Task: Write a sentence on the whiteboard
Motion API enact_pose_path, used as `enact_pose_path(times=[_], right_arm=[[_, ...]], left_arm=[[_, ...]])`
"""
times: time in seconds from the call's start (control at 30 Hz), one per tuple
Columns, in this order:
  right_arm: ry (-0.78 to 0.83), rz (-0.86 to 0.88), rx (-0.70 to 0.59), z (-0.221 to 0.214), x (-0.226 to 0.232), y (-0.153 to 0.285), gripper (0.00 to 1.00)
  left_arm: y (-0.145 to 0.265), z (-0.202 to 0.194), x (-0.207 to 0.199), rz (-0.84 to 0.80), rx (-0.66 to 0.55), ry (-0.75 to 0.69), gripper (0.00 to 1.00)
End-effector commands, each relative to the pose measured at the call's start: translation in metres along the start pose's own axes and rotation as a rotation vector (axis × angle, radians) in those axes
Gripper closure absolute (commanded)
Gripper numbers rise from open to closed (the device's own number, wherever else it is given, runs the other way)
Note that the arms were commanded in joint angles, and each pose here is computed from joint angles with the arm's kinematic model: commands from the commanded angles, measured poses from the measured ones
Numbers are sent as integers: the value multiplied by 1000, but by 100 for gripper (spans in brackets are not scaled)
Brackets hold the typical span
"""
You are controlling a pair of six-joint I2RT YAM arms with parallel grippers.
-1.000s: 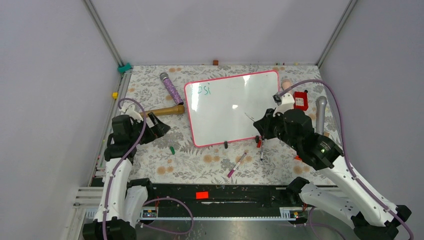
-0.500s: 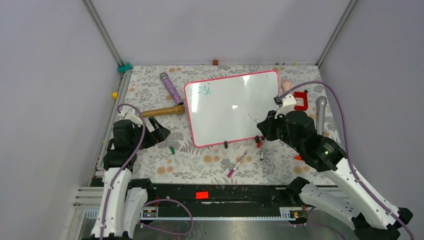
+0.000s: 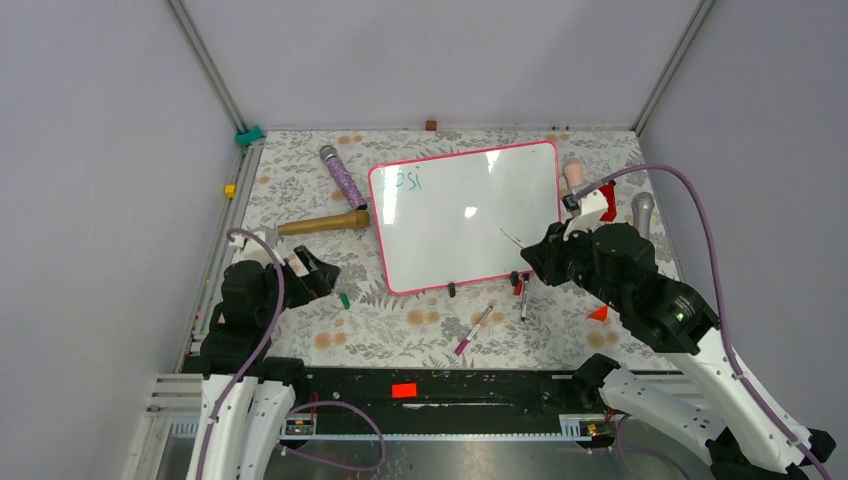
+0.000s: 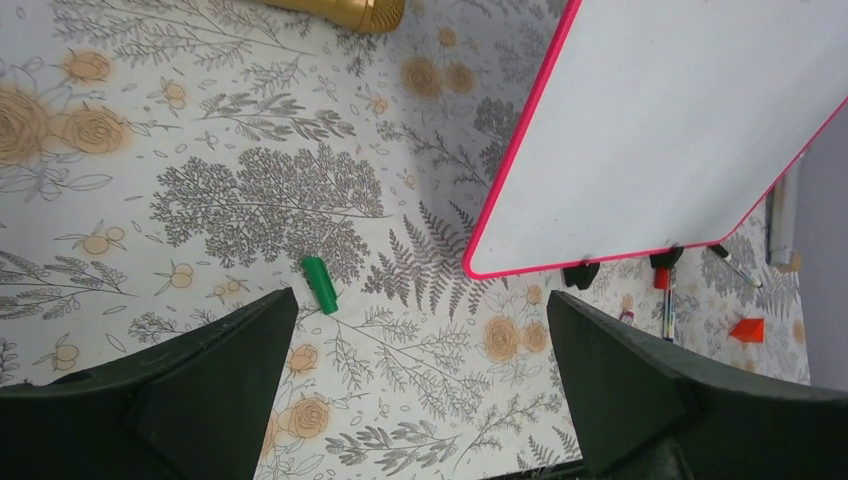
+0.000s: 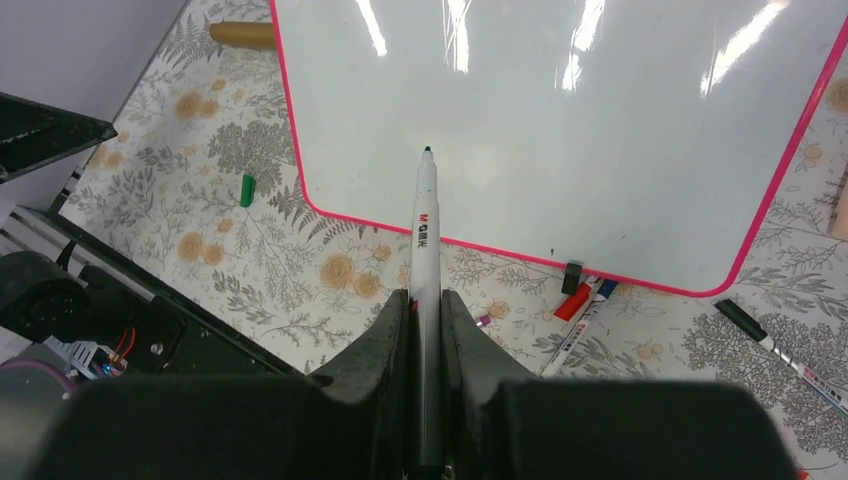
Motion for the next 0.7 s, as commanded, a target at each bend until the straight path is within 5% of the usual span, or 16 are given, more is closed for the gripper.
enact_pose_path(times=[0.0, 0.67], right_arm=[[5, 30, 27, -8, 0, 0, 100], [33, 24, 79, -21, -6, 13, 100]], left_arm=[[-3, 3, -4, -8, 0, -4, 1], [6, -18, -23, -29, 65, -129, 1]])
Point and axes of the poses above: each gripper's point midway between its finger pads, its own y axis back along the fingers, its own x axis along the line the jaws close on, z = x × y, the point moved 10 cm from there along y, back along the fingers, and after that the axes turned 3 degrees about -y, right-handed, at the moved point
